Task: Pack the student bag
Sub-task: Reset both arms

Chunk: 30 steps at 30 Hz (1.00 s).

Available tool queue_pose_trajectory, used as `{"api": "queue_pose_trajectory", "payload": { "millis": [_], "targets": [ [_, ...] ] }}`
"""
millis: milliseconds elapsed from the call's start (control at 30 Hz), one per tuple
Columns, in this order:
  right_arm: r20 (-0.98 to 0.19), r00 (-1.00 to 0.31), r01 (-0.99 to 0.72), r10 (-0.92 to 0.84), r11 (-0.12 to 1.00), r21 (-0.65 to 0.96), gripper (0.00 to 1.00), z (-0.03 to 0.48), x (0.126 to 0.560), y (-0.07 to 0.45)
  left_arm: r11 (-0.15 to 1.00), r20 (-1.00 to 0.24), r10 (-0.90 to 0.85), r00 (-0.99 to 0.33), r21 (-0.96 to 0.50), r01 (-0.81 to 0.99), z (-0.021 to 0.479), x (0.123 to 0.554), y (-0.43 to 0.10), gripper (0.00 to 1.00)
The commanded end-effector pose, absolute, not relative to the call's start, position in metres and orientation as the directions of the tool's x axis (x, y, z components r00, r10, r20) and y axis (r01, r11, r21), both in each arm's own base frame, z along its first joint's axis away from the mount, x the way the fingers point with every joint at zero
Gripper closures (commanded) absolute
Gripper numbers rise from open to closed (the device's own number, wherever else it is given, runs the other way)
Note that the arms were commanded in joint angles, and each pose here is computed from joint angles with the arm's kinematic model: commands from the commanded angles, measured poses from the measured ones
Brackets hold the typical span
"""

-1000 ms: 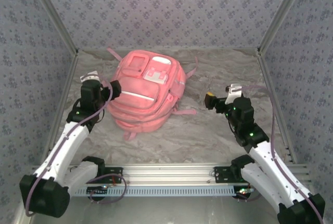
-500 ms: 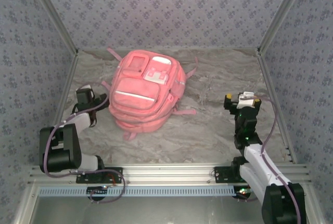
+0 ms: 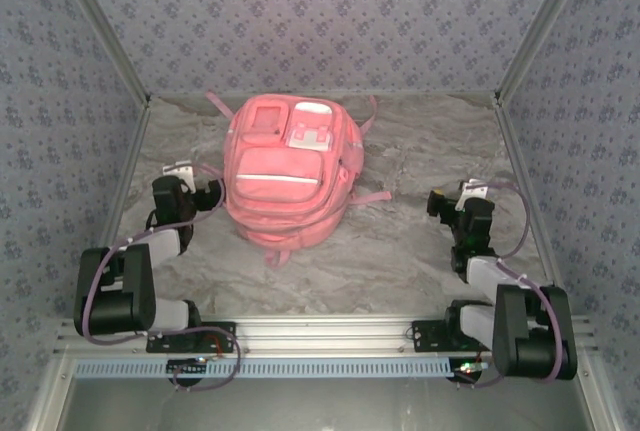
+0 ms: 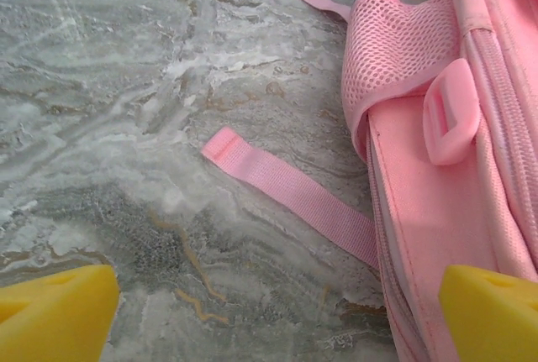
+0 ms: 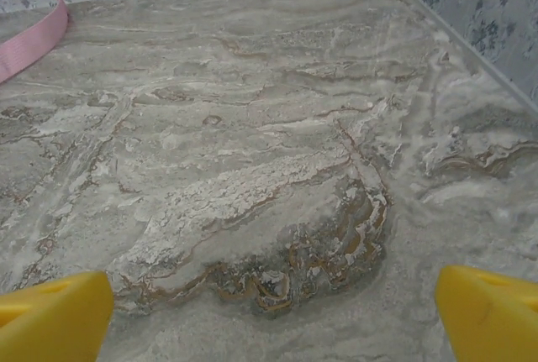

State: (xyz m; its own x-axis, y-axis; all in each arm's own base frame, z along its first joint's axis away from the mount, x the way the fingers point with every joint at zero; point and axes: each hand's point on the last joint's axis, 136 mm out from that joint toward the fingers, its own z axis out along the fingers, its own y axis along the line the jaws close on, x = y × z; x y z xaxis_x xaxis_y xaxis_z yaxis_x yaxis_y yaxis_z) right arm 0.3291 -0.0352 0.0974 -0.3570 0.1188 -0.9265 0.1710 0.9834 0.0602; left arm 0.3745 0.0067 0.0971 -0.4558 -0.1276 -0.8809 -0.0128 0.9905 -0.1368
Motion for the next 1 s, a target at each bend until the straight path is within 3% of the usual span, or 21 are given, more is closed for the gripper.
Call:
{"api": "queue_pose_trajectory", "payload": {
  "millis": [0, 233, 333, 400, 533, 967],
  "targets": [
    [-0.97, -0.197, 0.109, 0.143, 0.986, 0.124, 0.0, 0.122, 0.341, -0.029, 0.994, -0.926, -0.101, -0.363, -0.112, 0.009, 0.115, 0.38, 0.014, 0.02],
    [-0.981, -0.189, -0.028, 0.041, 0.998, 0.048, 0.0, 0.094, 0.351, -0.012, 0.994, -0.958, -0.105, -0.268, -0.11, 0.005, 0.098, 0.381, 0.018, 0.02],
    [-0.967, -0.254, -0.129, -0.013, 0.991, 0.021, 0.0, 0.096, 0.368, 0.003, 0.997, -0.935, -0.074, -0.346, -0.072, -0.021, 0.092, 0.394, 0.016, 0.02],
    [-0.96, -0.28, -0.103, 0.024, 0.993, 0.055, 0.0, 0.093, 0.379, 0.003, 0.999, -0.922, -0.04, -0.384, -0.026, -0.042, 0.089, 0.399, 0.013, 0.02],
    [-0.936, -0.348, 0.106, 0.06, 0.994, 0.024, 0.0, 0.088, 0.39, -0.028, 0.999, -0.919, -0.042, -0.391, -0.028, -0.041, 0.088, 0.398, 0.013, 0.02],
    [-0.935, -0.354, 0.097, -0.03, 0.993, -0.068, 0.0, 0.086, 0.387, -0.014, 0.999, -0.922, -0.031, -0.385, -0.015, -0.043, 0.088, 0.398, 0.012, 0.02]
  ]
}}
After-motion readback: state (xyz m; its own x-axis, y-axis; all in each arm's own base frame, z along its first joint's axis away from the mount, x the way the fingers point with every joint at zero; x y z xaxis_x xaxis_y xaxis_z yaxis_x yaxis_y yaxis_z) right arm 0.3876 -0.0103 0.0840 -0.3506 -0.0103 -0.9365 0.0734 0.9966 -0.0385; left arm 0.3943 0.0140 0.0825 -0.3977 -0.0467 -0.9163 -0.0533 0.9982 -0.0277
